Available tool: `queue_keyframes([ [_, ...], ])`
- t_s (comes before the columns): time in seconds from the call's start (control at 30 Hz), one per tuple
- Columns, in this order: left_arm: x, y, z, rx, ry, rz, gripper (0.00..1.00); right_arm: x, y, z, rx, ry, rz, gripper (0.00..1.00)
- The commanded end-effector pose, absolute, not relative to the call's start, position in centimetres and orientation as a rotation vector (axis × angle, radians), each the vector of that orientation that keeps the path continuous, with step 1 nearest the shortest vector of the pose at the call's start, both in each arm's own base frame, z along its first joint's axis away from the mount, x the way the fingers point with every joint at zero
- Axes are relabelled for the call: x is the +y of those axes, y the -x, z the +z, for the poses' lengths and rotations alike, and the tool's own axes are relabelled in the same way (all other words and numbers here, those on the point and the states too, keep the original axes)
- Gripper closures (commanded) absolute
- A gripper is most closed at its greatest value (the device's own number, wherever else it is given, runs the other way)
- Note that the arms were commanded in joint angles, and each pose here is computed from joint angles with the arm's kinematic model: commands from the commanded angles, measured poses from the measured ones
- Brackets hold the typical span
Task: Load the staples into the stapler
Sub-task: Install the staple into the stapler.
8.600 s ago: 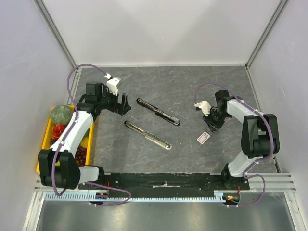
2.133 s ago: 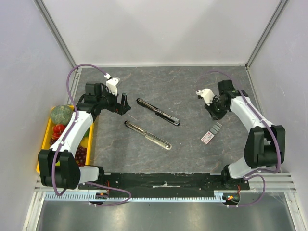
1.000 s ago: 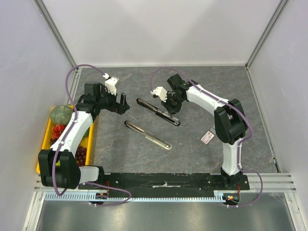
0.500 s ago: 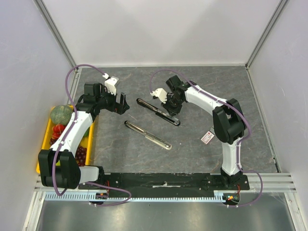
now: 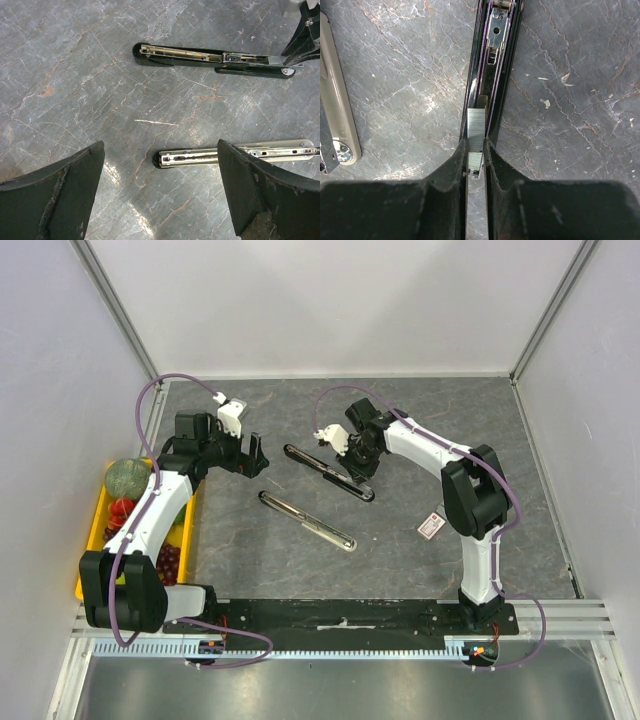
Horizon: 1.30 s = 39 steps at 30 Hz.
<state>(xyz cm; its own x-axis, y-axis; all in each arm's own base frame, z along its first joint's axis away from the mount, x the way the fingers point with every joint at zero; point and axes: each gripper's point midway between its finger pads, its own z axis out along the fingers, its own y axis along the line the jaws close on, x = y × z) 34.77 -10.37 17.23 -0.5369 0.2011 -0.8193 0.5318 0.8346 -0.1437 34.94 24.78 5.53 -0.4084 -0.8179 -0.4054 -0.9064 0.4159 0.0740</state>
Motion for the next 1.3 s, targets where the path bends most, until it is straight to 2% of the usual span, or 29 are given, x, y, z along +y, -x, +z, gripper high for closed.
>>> queue_keyframes([
  [0.0,-10.4,-35.3,18.0,2.096,-0.524,-0.479,0.00,25.1,-34.7,6.1,2.380,1.466,0.398,0.87],
  [0.5,-10.4,-35.4,18.0,2.098,-0.524,-0.479,0.00,25.4,-35.4,6.2,2.390,1.404,0.372,0.93],
  [1.27,-10.4,-35.4,17.9,2.100,-0.523,-0.478,0.00,25.3,-35.7,6.0,2.401,1.372,0.351,0.93],
])
